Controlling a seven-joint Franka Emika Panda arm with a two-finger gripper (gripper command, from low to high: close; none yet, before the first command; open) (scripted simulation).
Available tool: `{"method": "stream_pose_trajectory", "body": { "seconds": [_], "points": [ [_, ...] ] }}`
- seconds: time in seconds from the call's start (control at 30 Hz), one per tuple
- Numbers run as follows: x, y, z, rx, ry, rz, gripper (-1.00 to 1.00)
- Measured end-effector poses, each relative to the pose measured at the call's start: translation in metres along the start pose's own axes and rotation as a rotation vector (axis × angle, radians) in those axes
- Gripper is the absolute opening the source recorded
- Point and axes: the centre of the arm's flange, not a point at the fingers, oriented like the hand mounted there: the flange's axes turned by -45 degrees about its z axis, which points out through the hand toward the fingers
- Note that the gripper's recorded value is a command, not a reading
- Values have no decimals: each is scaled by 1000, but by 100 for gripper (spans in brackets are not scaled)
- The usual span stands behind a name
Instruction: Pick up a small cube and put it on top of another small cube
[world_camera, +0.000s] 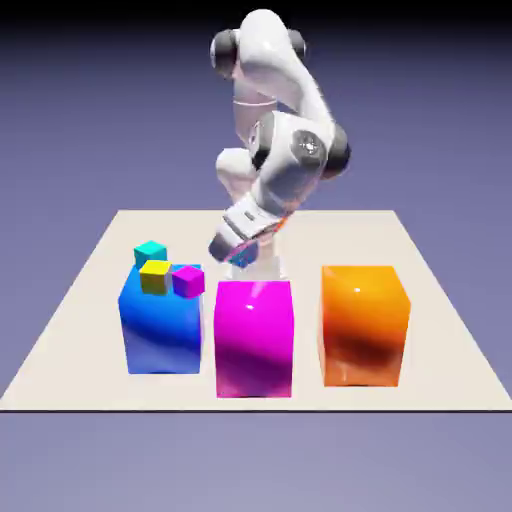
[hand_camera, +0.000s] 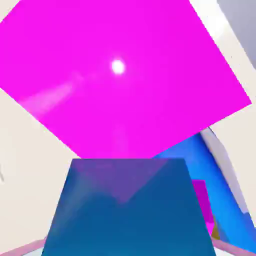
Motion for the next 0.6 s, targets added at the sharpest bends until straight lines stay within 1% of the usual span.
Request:
{"method": "stream_pose_trajectory", "body": {
  "seconds": [0.03, 0.07, 0.13, 0.17, 0.2, 0.23, 0.37, 0.4, 0.47, 0.6],
  "points": [
    [-2, 2, -5, 14, 13, 40, -100],
    [-25, 28, 2, 65, 28, 136, -100],
    [-105, 98, 39, 210, 57, 398, -100],
    [-103, 101, 43, 224, 73, 445, -100],
    [-90, 96, 39, 220, 84, 457, -100],
    [-97, 101, 44, 231, 85, 474, -100],
    [-83, 95, 96, 232, 85, 476, -100],
    [-81, 93, 110, 234, 85, 478, 100],
    [-77, 91, 107, 226, 84, 468, 100],
    [-92, 99, 55, 226, 84, 470, 100]
  ]
}}
